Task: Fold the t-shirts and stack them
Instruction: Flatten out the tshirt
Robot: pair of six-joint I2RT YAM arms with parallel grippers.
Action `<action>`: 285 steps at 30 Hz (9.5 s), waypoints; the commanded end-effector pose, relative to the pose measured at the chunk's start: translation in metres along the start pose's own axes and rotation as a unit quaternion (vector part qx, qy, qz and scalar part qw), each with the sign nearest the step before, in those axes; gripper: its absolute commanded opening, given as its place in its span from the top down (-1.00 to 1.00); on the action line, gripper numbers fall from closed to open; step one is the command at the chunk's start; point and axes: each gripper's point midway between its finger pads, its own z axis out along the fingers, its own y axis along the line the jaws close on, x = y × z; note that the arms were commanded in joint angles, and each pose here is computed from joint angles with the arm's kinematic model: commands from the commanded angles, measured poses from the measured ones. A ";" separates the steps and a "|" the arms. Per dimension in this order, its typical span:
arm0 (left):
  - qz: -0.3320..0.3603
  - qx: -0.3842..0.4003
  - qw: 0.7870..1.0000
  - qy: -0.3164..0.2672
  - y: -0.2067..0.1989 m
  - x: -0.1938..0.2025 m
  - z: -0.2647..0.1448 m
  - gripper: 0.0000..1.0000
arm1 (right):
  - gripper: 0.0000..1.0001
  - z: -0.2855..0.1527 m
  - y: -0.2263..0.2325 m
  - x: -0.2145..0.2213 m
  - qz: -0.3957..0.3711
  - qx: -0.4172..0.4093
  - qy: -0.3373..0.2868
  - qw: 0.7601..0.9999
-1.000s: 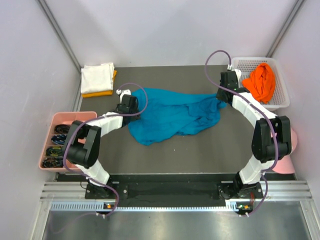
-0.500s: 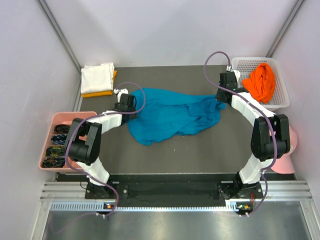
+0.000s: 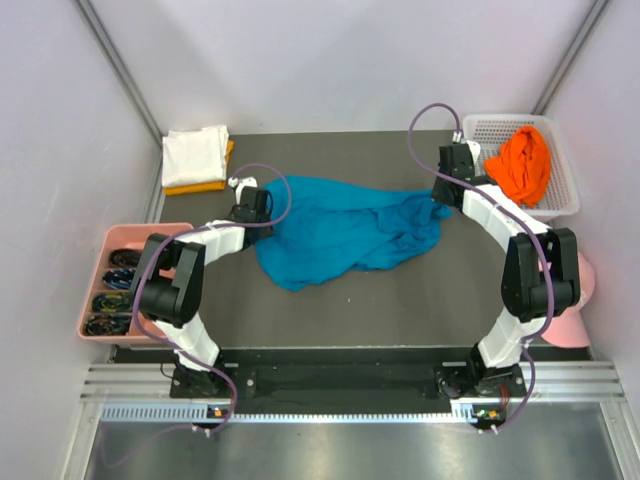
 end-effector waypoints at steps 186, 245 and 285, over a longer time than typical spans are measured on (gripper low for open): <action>-0.015 -0.096 0.994 -0.056 0.048 -0.054 -0.022 1.00 | 1.00 -0.013 0.010 0.037 0.048 -0.035 0.020 0.998; -0.009 -0.105 0.993 -0.052 0.053 -0.048 -0.019 1.00 | 0.54 0.040 0.020 0.081 0.037 -0.031 0.089 0.995; -0.039 -0.075 0.989 -0.120 0.046 -0.104 -0.077 1.00 | 1.00 -0.101 0.006 -0.043 0.047 -0.062 -0.079 0.994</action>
